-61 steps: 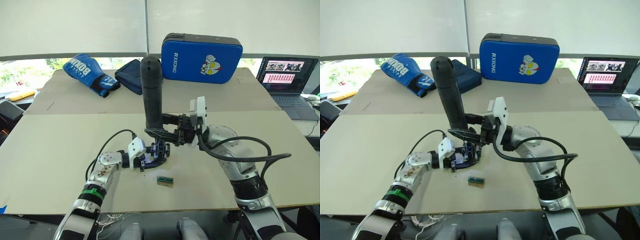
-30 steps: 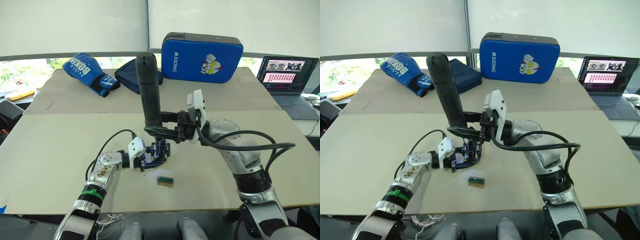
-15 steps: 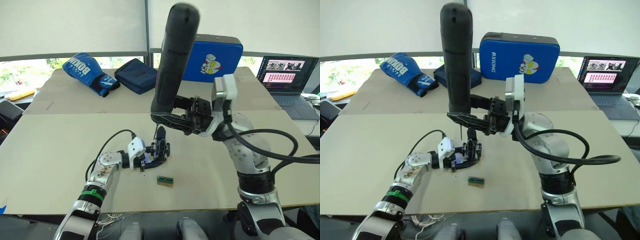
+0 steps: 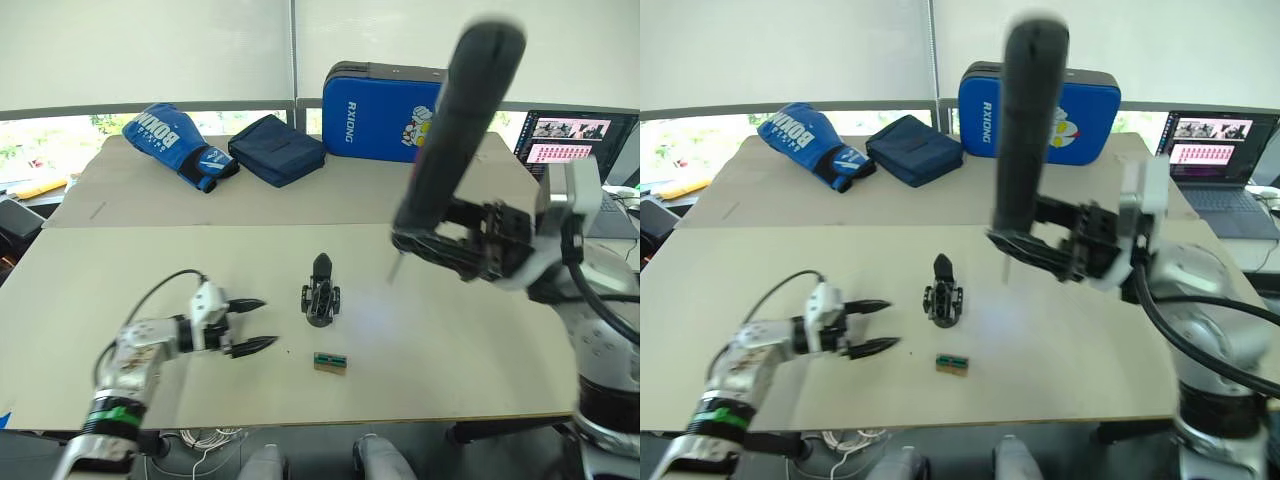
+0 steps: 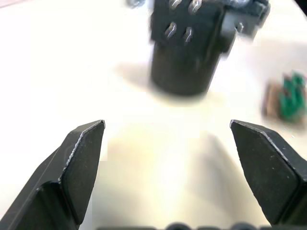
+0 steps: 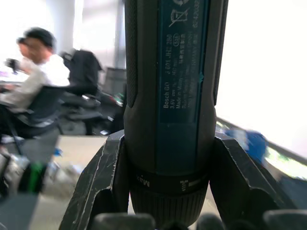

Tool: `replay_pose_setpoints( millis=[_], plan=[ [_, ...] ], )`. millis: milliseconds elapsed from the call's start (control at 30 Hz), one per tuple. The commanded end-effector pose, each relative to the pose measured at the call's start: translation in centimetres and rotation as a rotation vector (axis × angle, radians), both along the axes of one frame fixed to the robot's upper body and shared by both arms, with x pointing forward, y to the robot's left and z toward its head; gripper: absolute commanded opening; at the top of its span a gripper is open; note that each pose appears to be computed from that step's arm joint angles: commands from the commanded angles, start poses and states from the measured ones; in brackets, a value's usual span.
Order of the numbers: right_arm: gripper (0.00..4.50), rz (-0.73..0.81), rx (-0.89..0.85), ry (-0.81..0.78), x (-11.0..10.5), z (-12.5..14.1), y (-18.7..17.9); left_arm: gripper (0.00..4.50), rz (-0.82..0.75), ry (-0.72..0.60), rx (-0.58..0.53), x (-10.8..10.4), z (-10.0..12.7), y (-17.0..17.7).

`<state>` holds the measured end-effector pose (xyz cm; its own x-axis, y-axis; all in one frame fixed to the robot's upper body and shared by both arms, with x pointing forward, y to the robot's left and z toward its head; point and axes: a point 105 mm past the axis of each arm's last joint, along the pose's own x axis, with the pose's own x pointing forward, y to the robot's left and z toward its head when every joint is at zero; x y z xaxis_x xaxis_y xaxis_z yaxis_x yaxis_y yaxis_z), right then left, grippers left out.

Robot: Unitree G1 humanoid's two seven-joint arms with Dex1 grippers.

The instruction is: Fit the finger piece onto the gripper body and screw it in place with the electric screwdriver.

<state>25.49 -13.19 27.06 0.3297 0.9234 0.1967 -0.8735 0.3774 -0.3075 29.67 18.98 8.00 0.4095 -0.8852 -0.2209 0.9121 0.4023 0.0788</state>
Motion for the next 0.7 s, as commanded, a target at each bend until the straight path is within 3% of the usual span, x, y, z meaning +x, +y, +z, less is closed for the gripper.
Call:
replay_pose_setpoints(
  millis=[33, 133, 233, 400, 567, 700],
  plan=[
    [1.90, -0.078, -0.028, -0.109, -1.7, 0.3, -2.4, 4.41, -0.055, -0.089, 0.010, -1.1, 2.1, 2.0],
    [1.90, -0.163, -0.080, -0.056, -2.6, -2.4, -4.8, 4.41, -0.027, -0.091, 0.066, -1.9, 2.4, 4.7],
    [1.90, -0.183, -0.080, -0.035, -3.1, -3.5, -5.2, 4.41, -0.038, -0.083, 0.069, -2.3, 2.7, 5.3],
    [1.90, -0.115, -0.015, -0.063, -3.2, -2.8, -2.3, 4.41, -0.181, -0.101, 0.035, -3.4, 3.4, 1.7],
    [1.90, 0.019, 0.054, -0.072, -4.2, -2.4, 1.6, 4.41, -0.336, -0.069, 0.020, -4.8, 2.3, -3.2],
    [1.90, 0.132, 0.094, -0.047, -5.0, -2.8, 4.6, 4.41, -0.366, -0.062, 0.023, -4.5, 1.1, -6.1]
  ],
)
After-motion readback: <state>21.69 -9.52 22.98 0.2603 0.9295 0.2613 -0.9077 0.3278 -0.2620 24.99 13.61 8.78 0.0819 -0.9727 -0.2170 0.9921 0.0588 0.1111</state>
